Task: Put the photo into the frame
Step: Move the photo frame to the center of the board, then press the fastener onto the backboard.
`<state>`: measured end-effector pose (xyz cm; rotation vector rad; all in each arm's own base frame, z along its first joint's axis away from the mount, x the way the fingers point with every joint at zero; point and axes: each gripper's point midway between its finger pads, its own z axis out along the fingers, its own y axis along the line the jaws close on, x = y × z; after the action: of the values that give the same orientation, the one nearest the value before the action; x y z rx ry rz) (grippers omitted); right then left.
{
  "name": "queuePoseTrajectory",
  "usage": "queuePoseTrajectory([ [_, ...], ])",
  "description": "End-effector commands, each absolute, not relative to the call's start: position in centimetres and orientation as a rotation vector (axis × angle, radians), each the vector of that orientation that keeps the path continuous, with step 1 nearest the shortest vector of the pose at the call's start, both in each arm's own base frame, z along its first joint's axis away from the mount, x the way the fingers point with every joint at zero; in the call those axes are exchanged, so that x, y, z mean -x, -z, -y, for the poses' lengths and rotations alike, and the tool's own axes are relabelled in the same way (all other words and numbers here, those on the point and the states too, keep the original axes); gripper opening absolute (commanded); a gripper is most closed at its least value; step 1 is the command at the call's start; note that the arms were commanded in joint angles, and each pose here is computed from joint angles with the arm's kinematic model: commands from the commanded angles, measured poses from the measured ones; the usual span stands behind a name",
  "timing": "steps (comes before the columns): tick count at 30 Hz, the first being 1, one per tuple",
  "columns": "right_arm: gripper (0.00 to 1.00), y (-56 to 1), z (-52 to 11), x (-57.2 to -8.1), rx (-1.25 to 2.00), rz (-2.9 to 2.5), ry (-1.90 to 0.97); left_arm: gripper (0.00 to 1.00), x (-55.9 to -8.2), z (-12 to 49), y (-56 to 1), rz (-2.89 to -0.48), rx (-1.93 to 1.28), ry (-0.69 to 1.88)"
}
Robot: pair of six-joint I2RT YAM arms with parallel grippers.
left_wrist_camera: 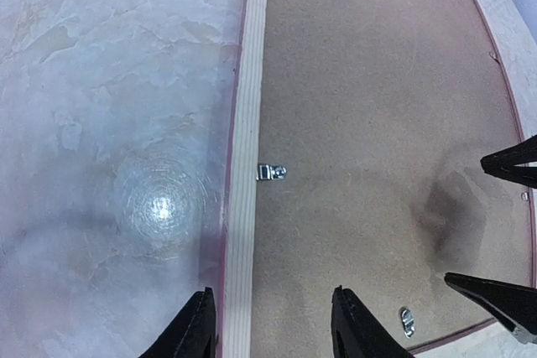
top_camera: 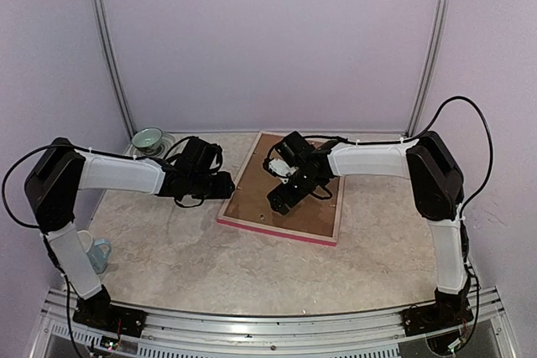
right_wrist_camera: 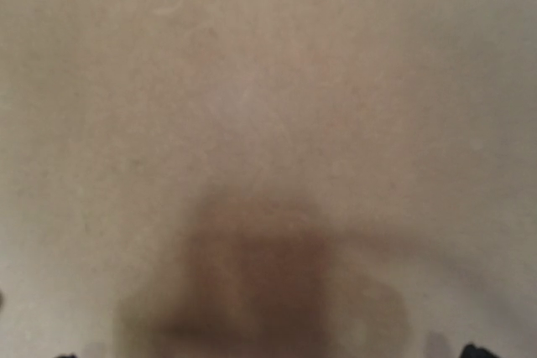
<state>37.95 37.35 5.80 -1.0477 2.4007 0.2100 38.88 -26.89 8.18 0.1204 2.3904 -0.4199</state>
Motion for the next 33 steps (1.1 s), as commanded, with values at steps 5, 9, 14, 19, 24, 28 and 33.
queuePoseTrajectory([
  [5,0.99,-5.8,-40.4,-37.6,1.1,-2.329,-0.198,0.42,-36.6,26.9,-7.1,-2.403,-0.066,0.458],
  [9,0.99,-5.3,-41.1,-36.8,1.133,-2.322,-0.196,0.4,-36.2,26.8,-5.9,-2.427,-0.069,0.455],
  [14,0.99,-4.2,-40.5,-37.0,1.131,-2.337,-0.131,0.4,-36.4,27.1,-5.4,-2.422,-0.073,0.466],
  [19,0.99,-3.5,-40.4,-37.1,1.137,-2.352,-0.111,0.39,-36.3,27.2,-5.1,-2.427,-0.078,0.469],
  [24,0.99,-2.9,-41.0,-36.7,1.157,-2.362,-0.152,0.39,-36.2,27.2,-4.8,-2.432,-0.081,0.474],
  [28,0.99,-2.8,-41.6,-36.0,1.227,-2.338,-0.18,0.39,-36.1,27.3,-4.5,-2.44,-0.082,0.477],
  [33,0.99,-3.2,-41.9,-34.6,1.3,-2.305,-0.218,0.39,-36.1,27.3,-4.4,-2.44,-0.083,0.484],
])
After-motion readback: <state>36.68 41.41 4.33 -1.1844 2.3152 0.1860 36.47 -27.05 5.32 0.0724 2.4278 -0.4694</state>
